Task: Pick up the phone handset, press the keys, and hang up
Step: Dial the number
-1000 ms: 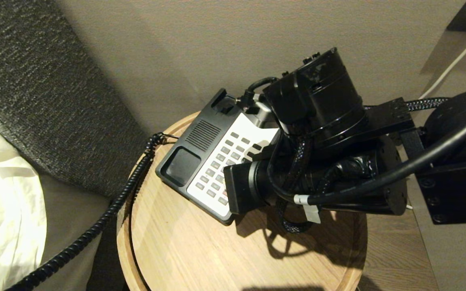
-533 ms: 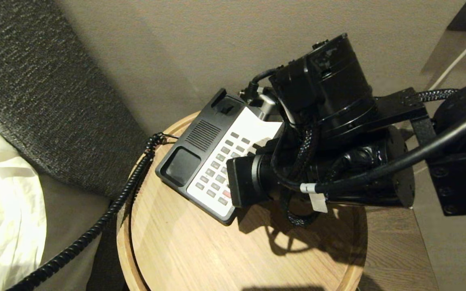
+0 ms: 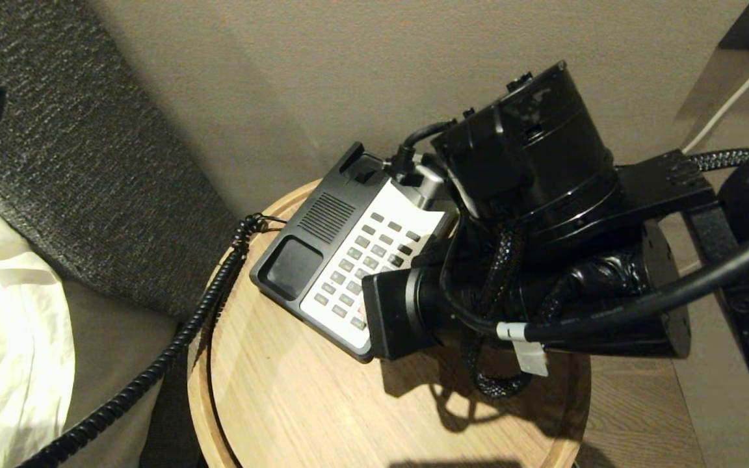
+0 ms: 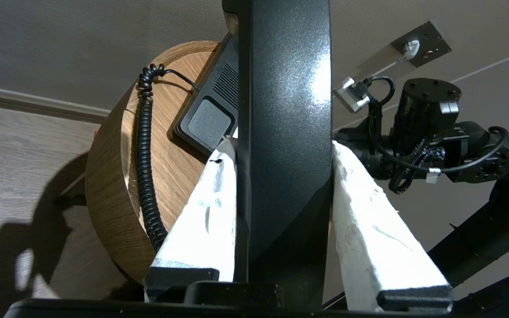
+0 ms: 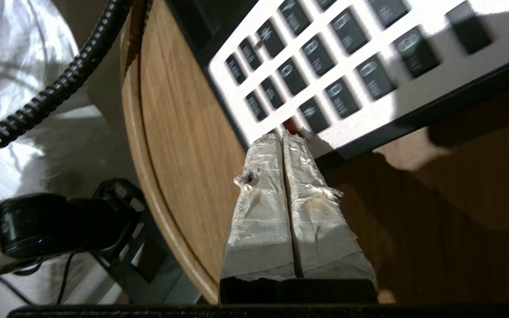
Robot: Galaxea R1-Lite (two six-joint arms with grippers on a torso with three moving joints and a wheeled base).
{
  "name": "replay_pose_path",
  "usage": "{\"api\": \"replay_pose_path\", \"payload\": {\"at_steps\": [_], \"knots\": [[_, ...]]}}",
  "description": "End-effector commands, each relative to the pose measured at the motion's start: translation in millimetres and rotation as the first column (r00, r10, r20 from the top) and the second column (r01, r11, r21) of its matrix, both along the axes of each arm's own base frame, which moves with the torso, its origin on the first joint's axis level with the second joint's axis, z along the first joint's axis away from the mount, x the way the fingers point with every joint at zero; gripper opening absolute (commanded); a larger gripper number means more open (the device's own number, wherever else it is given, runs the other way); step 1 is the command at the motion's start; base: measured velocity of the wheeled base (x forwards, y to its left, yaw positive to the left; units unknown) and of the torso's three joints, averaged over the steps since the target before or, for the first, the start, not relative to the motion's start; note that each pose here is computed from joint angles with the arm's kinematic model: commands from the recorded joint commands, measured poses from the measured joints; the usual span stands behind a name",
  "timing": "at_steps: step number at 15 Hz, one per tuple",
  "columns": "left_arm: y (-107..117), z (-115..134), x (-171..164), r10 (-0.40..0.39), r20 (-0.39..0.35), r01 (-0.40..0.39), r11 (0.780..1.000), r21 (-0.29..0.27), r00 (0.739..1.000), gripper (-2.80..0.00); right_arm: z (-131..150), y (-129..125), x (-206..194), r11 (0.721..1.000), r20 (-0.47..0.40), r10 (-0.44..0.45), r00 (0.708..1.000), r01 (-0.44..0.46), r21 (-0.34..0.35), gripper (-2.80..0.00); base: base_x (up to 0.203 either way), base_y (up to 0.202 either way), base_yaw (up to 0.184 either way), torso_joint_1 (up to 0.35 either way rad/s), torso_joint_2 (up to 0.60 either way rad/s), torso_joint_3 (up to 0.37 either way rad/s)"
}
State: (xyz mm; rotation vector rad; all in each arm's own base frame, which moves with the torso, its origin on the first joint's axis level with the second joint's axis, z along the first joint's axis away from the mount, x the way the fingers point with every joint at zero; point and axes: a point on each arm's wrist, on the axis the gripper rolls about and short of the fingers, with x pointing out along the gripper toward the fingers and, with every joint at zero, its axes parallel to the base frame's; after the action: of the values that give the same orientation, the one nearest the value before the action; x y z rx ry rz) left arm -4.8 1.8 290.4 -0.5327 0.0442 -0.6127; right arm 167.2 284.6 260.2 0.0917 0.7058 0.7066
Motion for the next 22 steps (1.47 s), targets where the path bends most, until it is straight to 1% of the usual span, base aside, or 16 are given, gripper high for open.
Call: {"api": "replay_pose_path", "payload": {"at_steps": [1,4,6,11,16,22], "knots": [[0.1,-0.1,-0.2,0.0,-0.002,0.0,1.0,-0.003,1.0,-2.8,-1.8,2.1,-2.1,1.0,-0.013,0.009,1.0,-0.009,-0.001,-2.8,0.0,0.0,0.0,0.0,0.0,0.0],[0.1,-0.1,-0.2,0.0,-0.002,0.0,1.0,-0.003,1.0,-2.8,-4.9,4.9,-3.7,1.0,-0.035,0.024,0.999,-0.024,0.0,-2.8,0.0,0.0,0.0,0.0,0.0,0.0],[0.6,-0.1,-0.9,0.0,0.0,0.0,1.0,-0.004,1.0,-2.8,-8.7,7.0,-1.9,1.0,-0.036,0.021,0.999,-0.021,-0.015,-2.8,0.0,0.0,0.0,0.0,0.0,0.0],[0.8,-0.1,-1.3,0.0,0.002,0.0,1.0,-0.005,1.0,-2.8,-12.2,9.8,0.0,0.999,-0.029,0.015,0.999,-0.015,-0.029,-2.8,0.0,0.0,0.0,0.0,0.0,0.0],[1.1,0.3,-1.8,0.0,0.004,0.0,1.0,-0.007,1.0,-2.8,-14.3,11.7,2.9,0.999,0.0,-0.003,1.0,0.003,-0.047,-2.8,0.0,0.0,0.0,0.0,0.0,0.0],[1.0,-0.1,-1.7,0.0,0.003,0.0,1.0,-0.006,1.0,-2.8,-19.5,13.6,4.3,0.998,0.002,-0.002,1.0,0.002,-0.066,-2.8,0.0,0.0,0.0,0.0,0.0,0.0]]}}
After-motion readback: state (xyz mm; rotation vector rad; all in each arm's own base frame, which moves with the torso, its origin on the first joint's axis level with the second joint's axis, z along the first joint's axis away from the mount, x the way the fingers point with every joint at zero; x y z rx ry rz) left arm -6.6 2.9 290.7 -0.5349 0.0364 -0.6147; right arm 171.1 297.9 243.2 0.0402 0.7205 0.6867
